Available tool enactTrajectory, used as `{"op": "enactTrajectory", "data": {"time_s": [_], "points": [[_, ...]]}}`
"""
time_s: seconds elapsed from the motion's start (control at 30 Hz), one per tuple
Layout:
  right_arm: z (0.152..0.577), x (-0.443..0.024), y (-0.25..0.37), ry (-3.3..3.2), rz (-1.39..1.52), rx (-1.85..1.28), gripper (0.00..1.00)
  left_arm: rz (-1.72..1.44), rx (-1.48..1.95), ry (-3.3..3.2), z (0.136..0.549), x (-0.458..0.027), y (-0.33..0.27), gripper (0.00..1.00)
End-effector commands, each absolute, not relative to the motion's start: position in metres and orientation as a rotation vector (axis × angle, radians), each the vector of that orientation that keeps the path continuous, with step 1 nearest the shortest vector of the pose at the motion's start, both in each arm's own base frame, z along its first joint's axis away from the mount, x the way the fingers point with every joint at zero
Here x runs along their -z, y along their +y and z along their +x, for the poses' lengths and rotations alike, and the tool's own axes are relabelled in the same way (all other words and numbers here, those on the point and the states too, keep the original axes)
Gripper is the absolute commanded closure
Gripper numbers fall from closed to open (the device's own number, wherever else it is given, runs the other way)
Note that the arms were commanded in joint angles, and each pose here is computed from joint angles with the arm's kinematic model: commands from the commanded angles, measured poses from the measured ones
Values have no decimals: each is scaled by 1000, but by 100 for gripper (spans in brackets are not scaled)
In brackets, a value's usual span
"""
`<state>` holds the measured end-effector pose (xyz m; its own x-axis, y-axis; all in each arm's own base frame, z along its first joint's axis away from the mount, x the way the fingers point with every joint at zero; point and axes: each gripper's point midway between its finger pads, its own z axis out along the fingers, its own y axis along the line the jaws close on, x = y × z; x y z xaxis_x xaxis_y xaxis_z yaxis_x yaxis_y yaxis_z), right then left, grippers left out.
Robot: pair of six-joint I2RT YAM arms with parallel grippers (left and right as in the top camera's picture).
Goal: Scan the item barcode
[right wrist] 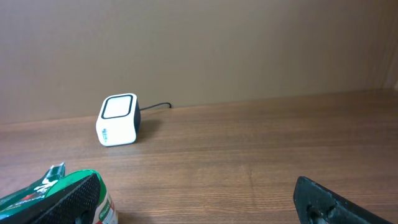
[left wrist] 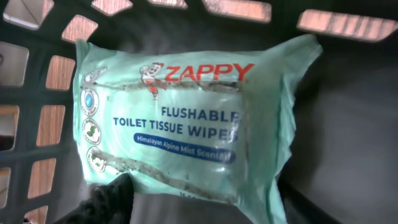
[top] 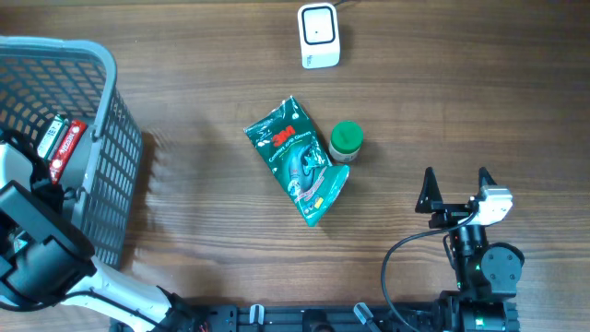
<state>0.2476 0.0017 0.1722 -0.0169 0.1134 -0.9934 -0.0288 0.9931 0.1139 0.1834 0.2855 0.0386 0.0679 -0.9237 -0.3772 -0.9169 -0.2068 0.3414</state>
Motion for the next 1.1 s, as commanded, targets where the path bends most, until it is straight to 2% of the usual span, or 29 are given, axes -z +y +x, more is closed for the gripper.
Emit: {"op": "enactTrajectory", "data": {"time_s": [0.0, 0.03, 0.2, 0.37, 0.57, 0.6, 0.63, 0.67, 0.7, 0.8, 0.87, 0.93, 1.0, 1.07], "points": [[247, -173, 0, 1576, 88, -119, 0, 2227, 857, -1955, 173, -32, 283, 90], [247, -173, 0, 1576, 87, -119, 0, 2225, 856, -1954, 173, -32, 282, 96], [247, -173, 0, 1576, 88, -119, 0, 2233, 863, -2021, 186, -45, 277, 96], [247, -173, 0, 1576, 88, -119, 0, 2328, 864, -2247, 230, -98, 260, 96], [247, -173, 0, 1576, 88, -119, 0, 2406, 823, -2452, 258, -146, 237, 96], [247, -173, 0, 1576, 87, -119, 0, 2415, 819, -2461, 259, -150, 236, 85], [247, -173, 0, 1576, 87, -119, 0, 2413, 821, -2459, 258, -150, 236, 44], [247, -173, 0, 1576, 88, -120, 0, 2407, 829, -2438, 252, -148, 237, 20], [247, -173, 0, 1576, 87, -119, 0, 2400, 851, -2409, 246, -146, 240, 1], [247, -173, 0, 1576, 88, -119, 0, 2397, 955, -2306, 222, -137, 254, 2], [247, -173, 0, 1576, 87, -119, 0, 2396, 1011, -2248, 206, -124, 260, 16], [247, -173, 0, 1576, 87, -119, 0, 2403, 1017, -2223, 198, -110, 261, 23], [247, -173, 0, 1576, 87, -119, 0, 2411, 1018, -2208, 192, -93, 261, 22], [247, -173, 0, 1576, 87, -119, 0, 2422, 1019, -2197, 186, -80, 260, 14]]}}
